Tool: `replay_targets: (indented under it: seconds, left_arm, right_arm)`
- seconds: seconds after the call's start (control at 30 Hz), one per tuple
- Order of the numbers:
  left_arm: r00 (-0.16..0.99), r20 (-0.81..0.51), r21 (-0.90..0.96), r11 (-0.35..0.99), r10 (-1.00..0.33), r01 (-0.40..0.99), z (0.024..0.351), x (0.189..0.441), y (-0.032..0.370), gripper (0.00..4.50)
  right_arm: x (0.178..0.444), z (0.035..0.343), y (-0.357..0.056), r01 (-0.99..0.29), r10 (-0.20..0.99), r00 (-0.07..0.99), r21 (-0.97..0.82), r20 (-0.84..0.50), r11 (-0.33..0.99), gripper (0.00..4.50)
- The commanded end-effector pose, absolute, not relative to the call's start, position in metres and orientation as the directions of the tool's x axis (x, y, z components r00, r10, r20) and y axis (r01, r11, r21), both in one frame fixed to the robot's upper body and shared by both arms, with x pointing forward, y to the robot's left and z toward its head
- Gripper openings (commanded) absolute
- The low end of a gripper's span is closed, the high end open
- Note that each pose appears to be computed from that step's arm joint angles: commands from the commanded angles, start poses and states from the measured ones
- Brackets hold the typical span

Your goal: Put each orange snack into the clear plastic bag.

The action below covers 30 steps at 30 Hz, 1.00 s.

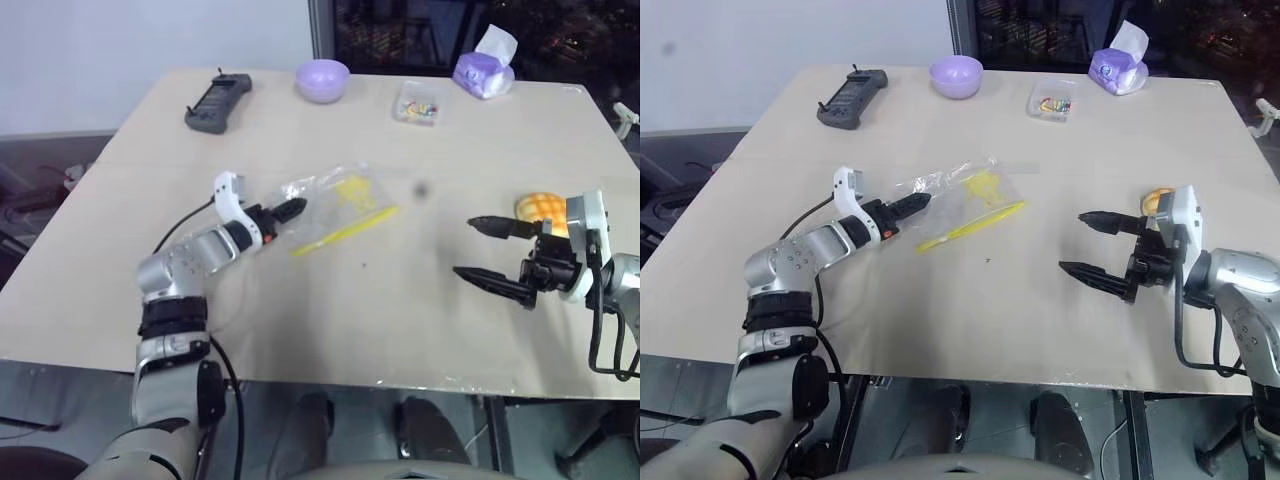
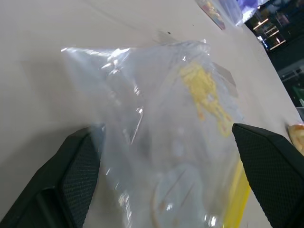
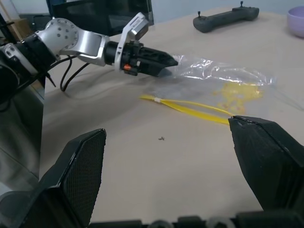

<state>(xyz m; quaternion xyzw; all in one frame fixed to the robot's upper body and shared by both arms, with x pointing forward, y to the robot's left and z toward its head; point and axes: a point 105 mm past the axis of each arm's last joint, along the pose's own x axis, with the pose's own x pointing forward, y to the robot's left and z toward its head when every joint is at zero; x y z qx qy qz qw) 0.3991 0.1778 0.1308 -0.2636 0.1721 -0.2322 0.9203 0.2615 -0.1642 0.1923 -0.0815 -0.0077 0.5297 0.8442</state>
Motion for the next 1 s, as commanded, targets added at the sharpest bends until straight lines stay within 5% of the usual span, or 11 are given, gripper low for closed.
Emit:
replay_targets:
  seconds: [0.03, 0.27, 0.3, 0.63, 0.83, 1.0]
  left_arm:
    - [0.801, -0.263, -0.599, 0.742, -0.537, 0.301, 0.108, 0.398, 0.172, 3.72]
    - [0.791, -0.235, -0.670, 0.683, -0.565, 0.289, 0.111, 0.395, 0.170, 0.19]
    - [0.793, -0.232, -0.691, 0.670, -0.563, 0.272, 0.111, 0.395, 0.170, 0.04]
    - [0.816, -0.040, -0.972, 0.212, -0.577, 0.102, 0.147, 0.379, 0.139, 0.04]
    - [0.817, -0.035, -0.984, 0.164, -0.576, 0.074, 0.164, 0.367, 0.122, 0.04]
    - [0.815, -0.077, -0.985, 0.171, -0.575, 0.028, 0.161, 0.361, 0.121, 0.04]
  right_arm:
    - [0.257, 0.203, -0.165, -0.877, 0.890, 0.455, -0.198, -0.043, 0.439, 4.50]
    - [0.256, 0.199, -0.164, -0.872, 0.885, 0.465, -0.192, -0.041, 0.449, 4.50]
    - [0.256, 0.199, -0.164, -0.872, 0.884, 0.465, -0.193, -0.041, 0.450, 4.50]
    - [0.300, 0.162, -0.143, -0.773, 0.781, 0.597, -0.390, -0.182, 0.500, 4.50]
    - [0.356, 0.146, -0.137, -0.532, 0.620, 0.769, -0.690, -0.153, 0.490, 4.50]
    - [0.385, 0.143, -0.125, -0.459, 0.612, 0.782, -0.774, -0.119, 0.436, 4.50]
